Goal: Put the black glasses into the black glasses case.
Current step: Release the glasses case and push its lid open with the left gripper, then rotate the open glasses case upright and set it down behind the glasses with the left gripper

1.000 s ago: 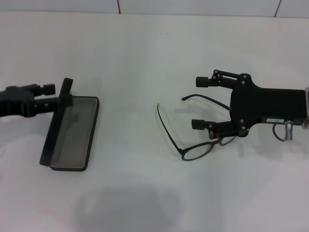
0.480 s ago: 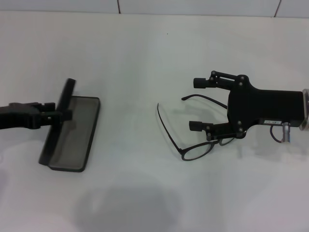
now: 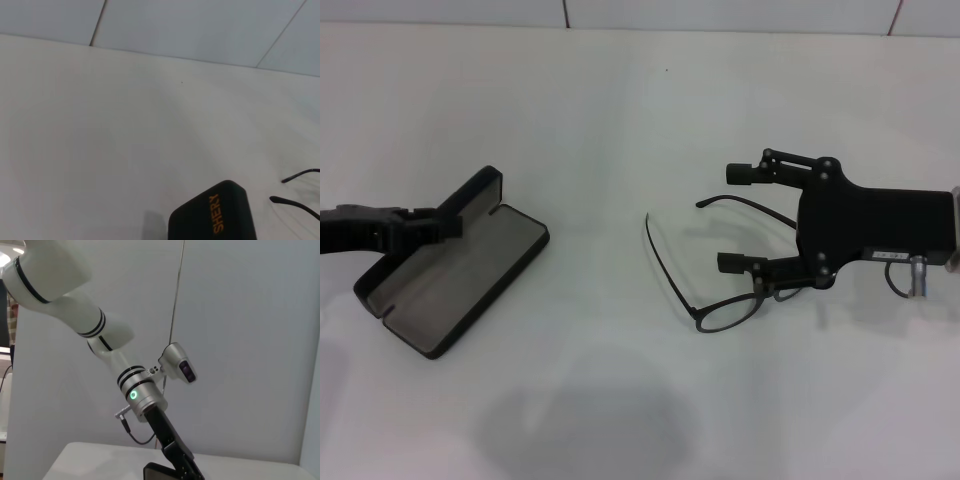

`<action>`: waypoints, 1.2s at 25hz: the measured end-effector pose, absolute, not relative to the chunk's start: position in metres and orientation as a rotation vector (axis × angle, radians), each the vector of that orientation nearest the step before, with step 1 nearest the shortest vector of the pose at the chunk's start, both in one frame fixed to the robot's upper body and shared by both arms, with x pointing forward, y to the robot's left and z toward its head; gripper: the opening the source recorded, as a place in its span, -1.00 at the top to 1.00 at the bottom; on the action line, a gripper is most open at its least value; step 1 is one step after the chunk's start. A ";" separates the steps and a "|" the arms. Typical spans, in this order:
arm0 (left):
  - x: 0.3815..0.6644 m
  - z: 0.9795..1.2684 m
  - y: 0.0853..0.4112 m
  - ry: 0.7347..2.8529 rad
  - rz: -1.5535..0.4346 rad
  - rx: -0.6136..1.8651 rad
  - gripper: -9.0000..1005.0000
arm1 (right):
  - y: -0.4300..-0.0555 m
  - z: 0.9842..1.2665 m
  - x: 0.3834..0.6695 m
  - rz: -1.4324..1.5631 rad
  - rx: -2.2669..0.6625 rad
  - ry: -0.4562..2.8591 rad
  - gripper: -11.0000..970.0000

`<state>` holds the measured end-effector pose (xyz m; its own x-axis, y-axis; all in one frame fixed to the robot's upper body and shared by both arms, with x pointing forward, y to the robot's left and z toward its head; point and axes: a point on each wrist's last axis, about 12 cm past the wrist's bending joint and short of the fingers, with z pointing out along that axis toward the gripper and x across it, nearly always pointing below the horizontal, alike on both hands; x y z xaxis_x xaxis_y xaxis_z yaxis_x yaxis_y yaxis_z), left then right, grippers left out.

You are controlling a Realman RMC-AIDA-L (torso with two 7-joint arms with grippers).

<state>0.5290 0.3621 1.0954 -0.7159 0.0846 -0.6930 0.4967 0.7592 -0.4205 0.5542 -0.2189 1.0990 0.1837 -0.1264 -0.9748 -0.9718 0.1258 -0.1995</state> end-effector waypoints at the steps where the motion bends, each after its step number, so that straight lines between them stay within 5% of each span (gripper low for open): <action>1: 0.530 1.096 0.362 2.278 -0.793 0.435 -0.09 | -0.220 1.099 0.554 0.907 -1.275 1.206 -0.80; 19: 0.569 1.123 0.342 2.174 -0.717 0.673 0.60 | -0.221 1.089 0.529 0.964 -1.430 1.101 -0.80; 30: 0.629 1.148 0.271 1.892 -0.551 1.173 0.60 | -0.211 1.075 0.516 0.961 -1.435 1.086 -0.80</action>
<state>0.6292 0.2710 1.1477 -0.2267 0.5205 -0.8232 0.8812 0.4695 0.0542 0.5156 -0.2115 1.0754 0.2663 -0.1235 -0.9559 -0.9639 -0.0410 -0.2632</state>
